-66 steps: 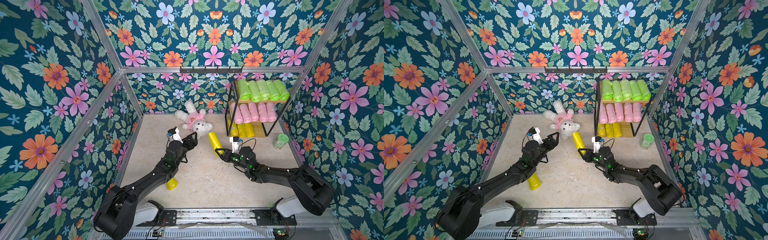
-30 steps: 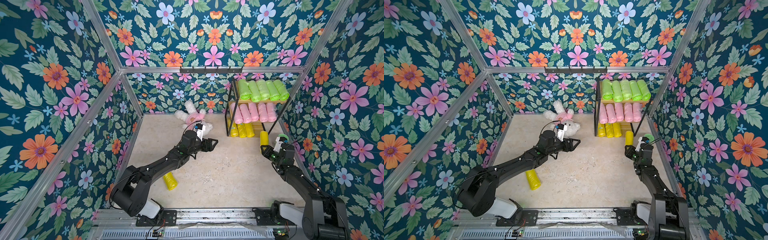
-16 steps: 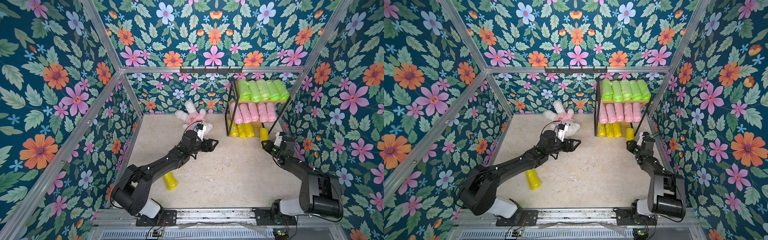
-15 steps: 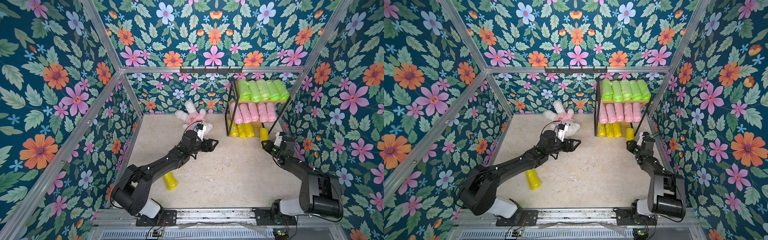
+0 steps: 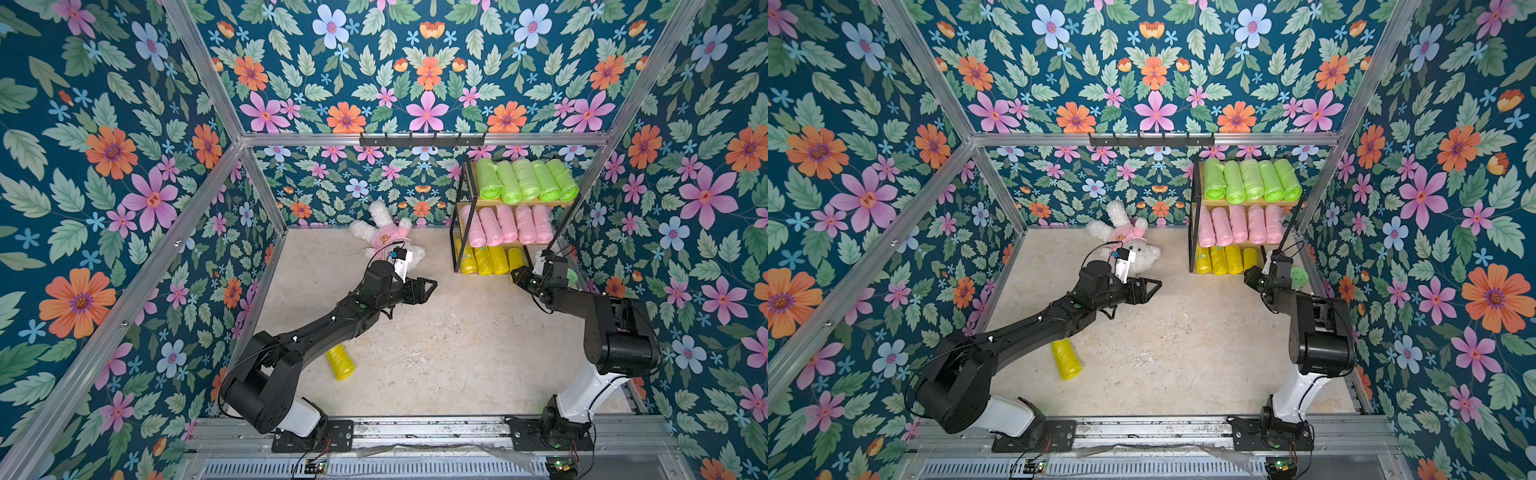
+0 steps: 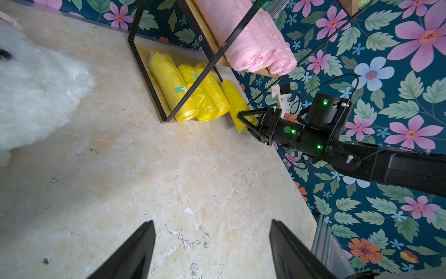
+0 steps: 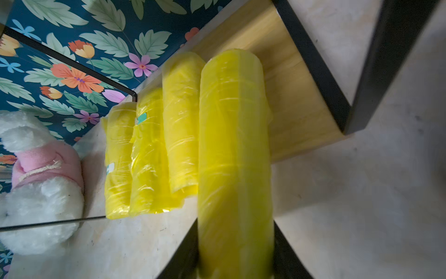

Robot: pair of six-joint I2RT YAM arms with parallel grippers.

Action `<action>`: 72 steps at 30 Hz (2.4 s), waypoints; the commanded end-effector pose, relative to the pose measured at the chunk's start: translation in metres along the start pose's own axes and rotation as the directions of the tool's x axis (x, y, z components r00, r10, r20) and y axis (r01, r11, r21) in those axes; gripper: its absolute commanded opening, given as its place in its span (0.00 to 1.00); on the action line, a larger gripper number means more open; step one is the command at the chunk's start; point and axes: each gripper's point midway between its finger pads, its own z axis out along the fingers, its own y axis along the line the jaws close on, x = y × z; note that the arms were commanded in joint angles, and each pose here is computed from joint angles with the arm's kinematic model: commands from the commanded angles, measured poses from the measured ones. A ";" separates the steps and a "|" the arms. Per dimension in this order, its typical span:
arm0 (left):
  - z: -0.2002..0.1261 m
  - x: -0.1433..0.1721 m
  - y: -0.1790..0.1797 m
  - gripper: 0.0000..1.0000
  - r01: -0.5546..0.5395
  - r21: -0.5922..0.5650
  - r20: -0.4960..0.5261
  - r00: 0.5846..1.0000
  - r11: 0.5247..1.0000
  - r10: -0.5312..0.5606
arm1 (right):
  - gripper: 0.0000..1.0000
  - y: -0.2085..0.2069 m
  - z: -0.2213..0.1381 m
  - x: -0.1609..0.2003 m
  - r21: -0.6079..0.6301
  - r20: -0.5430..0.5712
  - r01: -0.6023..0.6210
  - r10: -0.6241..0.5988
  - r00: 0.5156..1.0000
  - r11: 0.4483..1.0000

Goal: Sort the rolls of trash bags by color and place them on the shelf
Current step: Place the roll of trash bags on the shelf.

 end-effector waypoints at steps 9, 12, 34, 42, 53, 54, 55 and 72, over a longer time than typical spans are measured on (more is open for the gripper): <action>-0.004 -0.004 -0.002 0.80 -0.004 -0.009 0.008 1.000 1.000 0.004 | 0.46 -0.006 0.017 -0.009 0.046 -0.006 -0.013 0.014 1.000 0.999; -0.004 -0.005 -0.004 0.80 -0.004 -0.004 0.009 1.000 1.000 0.004 | 0.47 -0.010 0.021 -0.008 0.065 -0.019 -0.020 0.022 1.000 0.998; -0.013 -0.004 -0.008 0.80 -0.015 -0.017 0.014 1.000 1.000 0.015 | 0.73 -0.014 0.002 -0.009 0.086 0.041 -0.068 0.065 0.997 0.994; -0.016 -0.002 -0.011 0.80 -0.018 -0.020 0.019 1.000 1.000 0.019 | 0.76 -0.004 -0.019 -0.001 0.030 0.060 -0.087 0.085 0.995 0.996; -0.011 0.001 -0.011 0.80 -0.017 -0.014 0.009 1.000 1.000 0.017 | 0.54 0.015 -0.028 0.010 -0.109 0.062 -0.133 0.140 0.988 0.985; -0.011 0.001 -0.012 0.80 -0.018 -0.013 0.007 1.000 1.000 0.018 | 0.53 0.016 -0.027 0.010 -0.119 0.066 -0.139 0.147 0.987 0.983; -0.011 0.002 -0.012 0.80 -0.018 -0.012 0.006 1.000 1.000 0.018 | 0.52 0.017 -0.026 0.007 -0.129 0.077 -0.144 0.155 0.985 0.981; -0.013 0.002 -0.012 0.80 -0.027 -0.027 0.005 1.000 0.999 0.027 | 0.43 -0.013 0.002 -0.019 -0.032 0.199 -0.237 0.239 0.950 0.971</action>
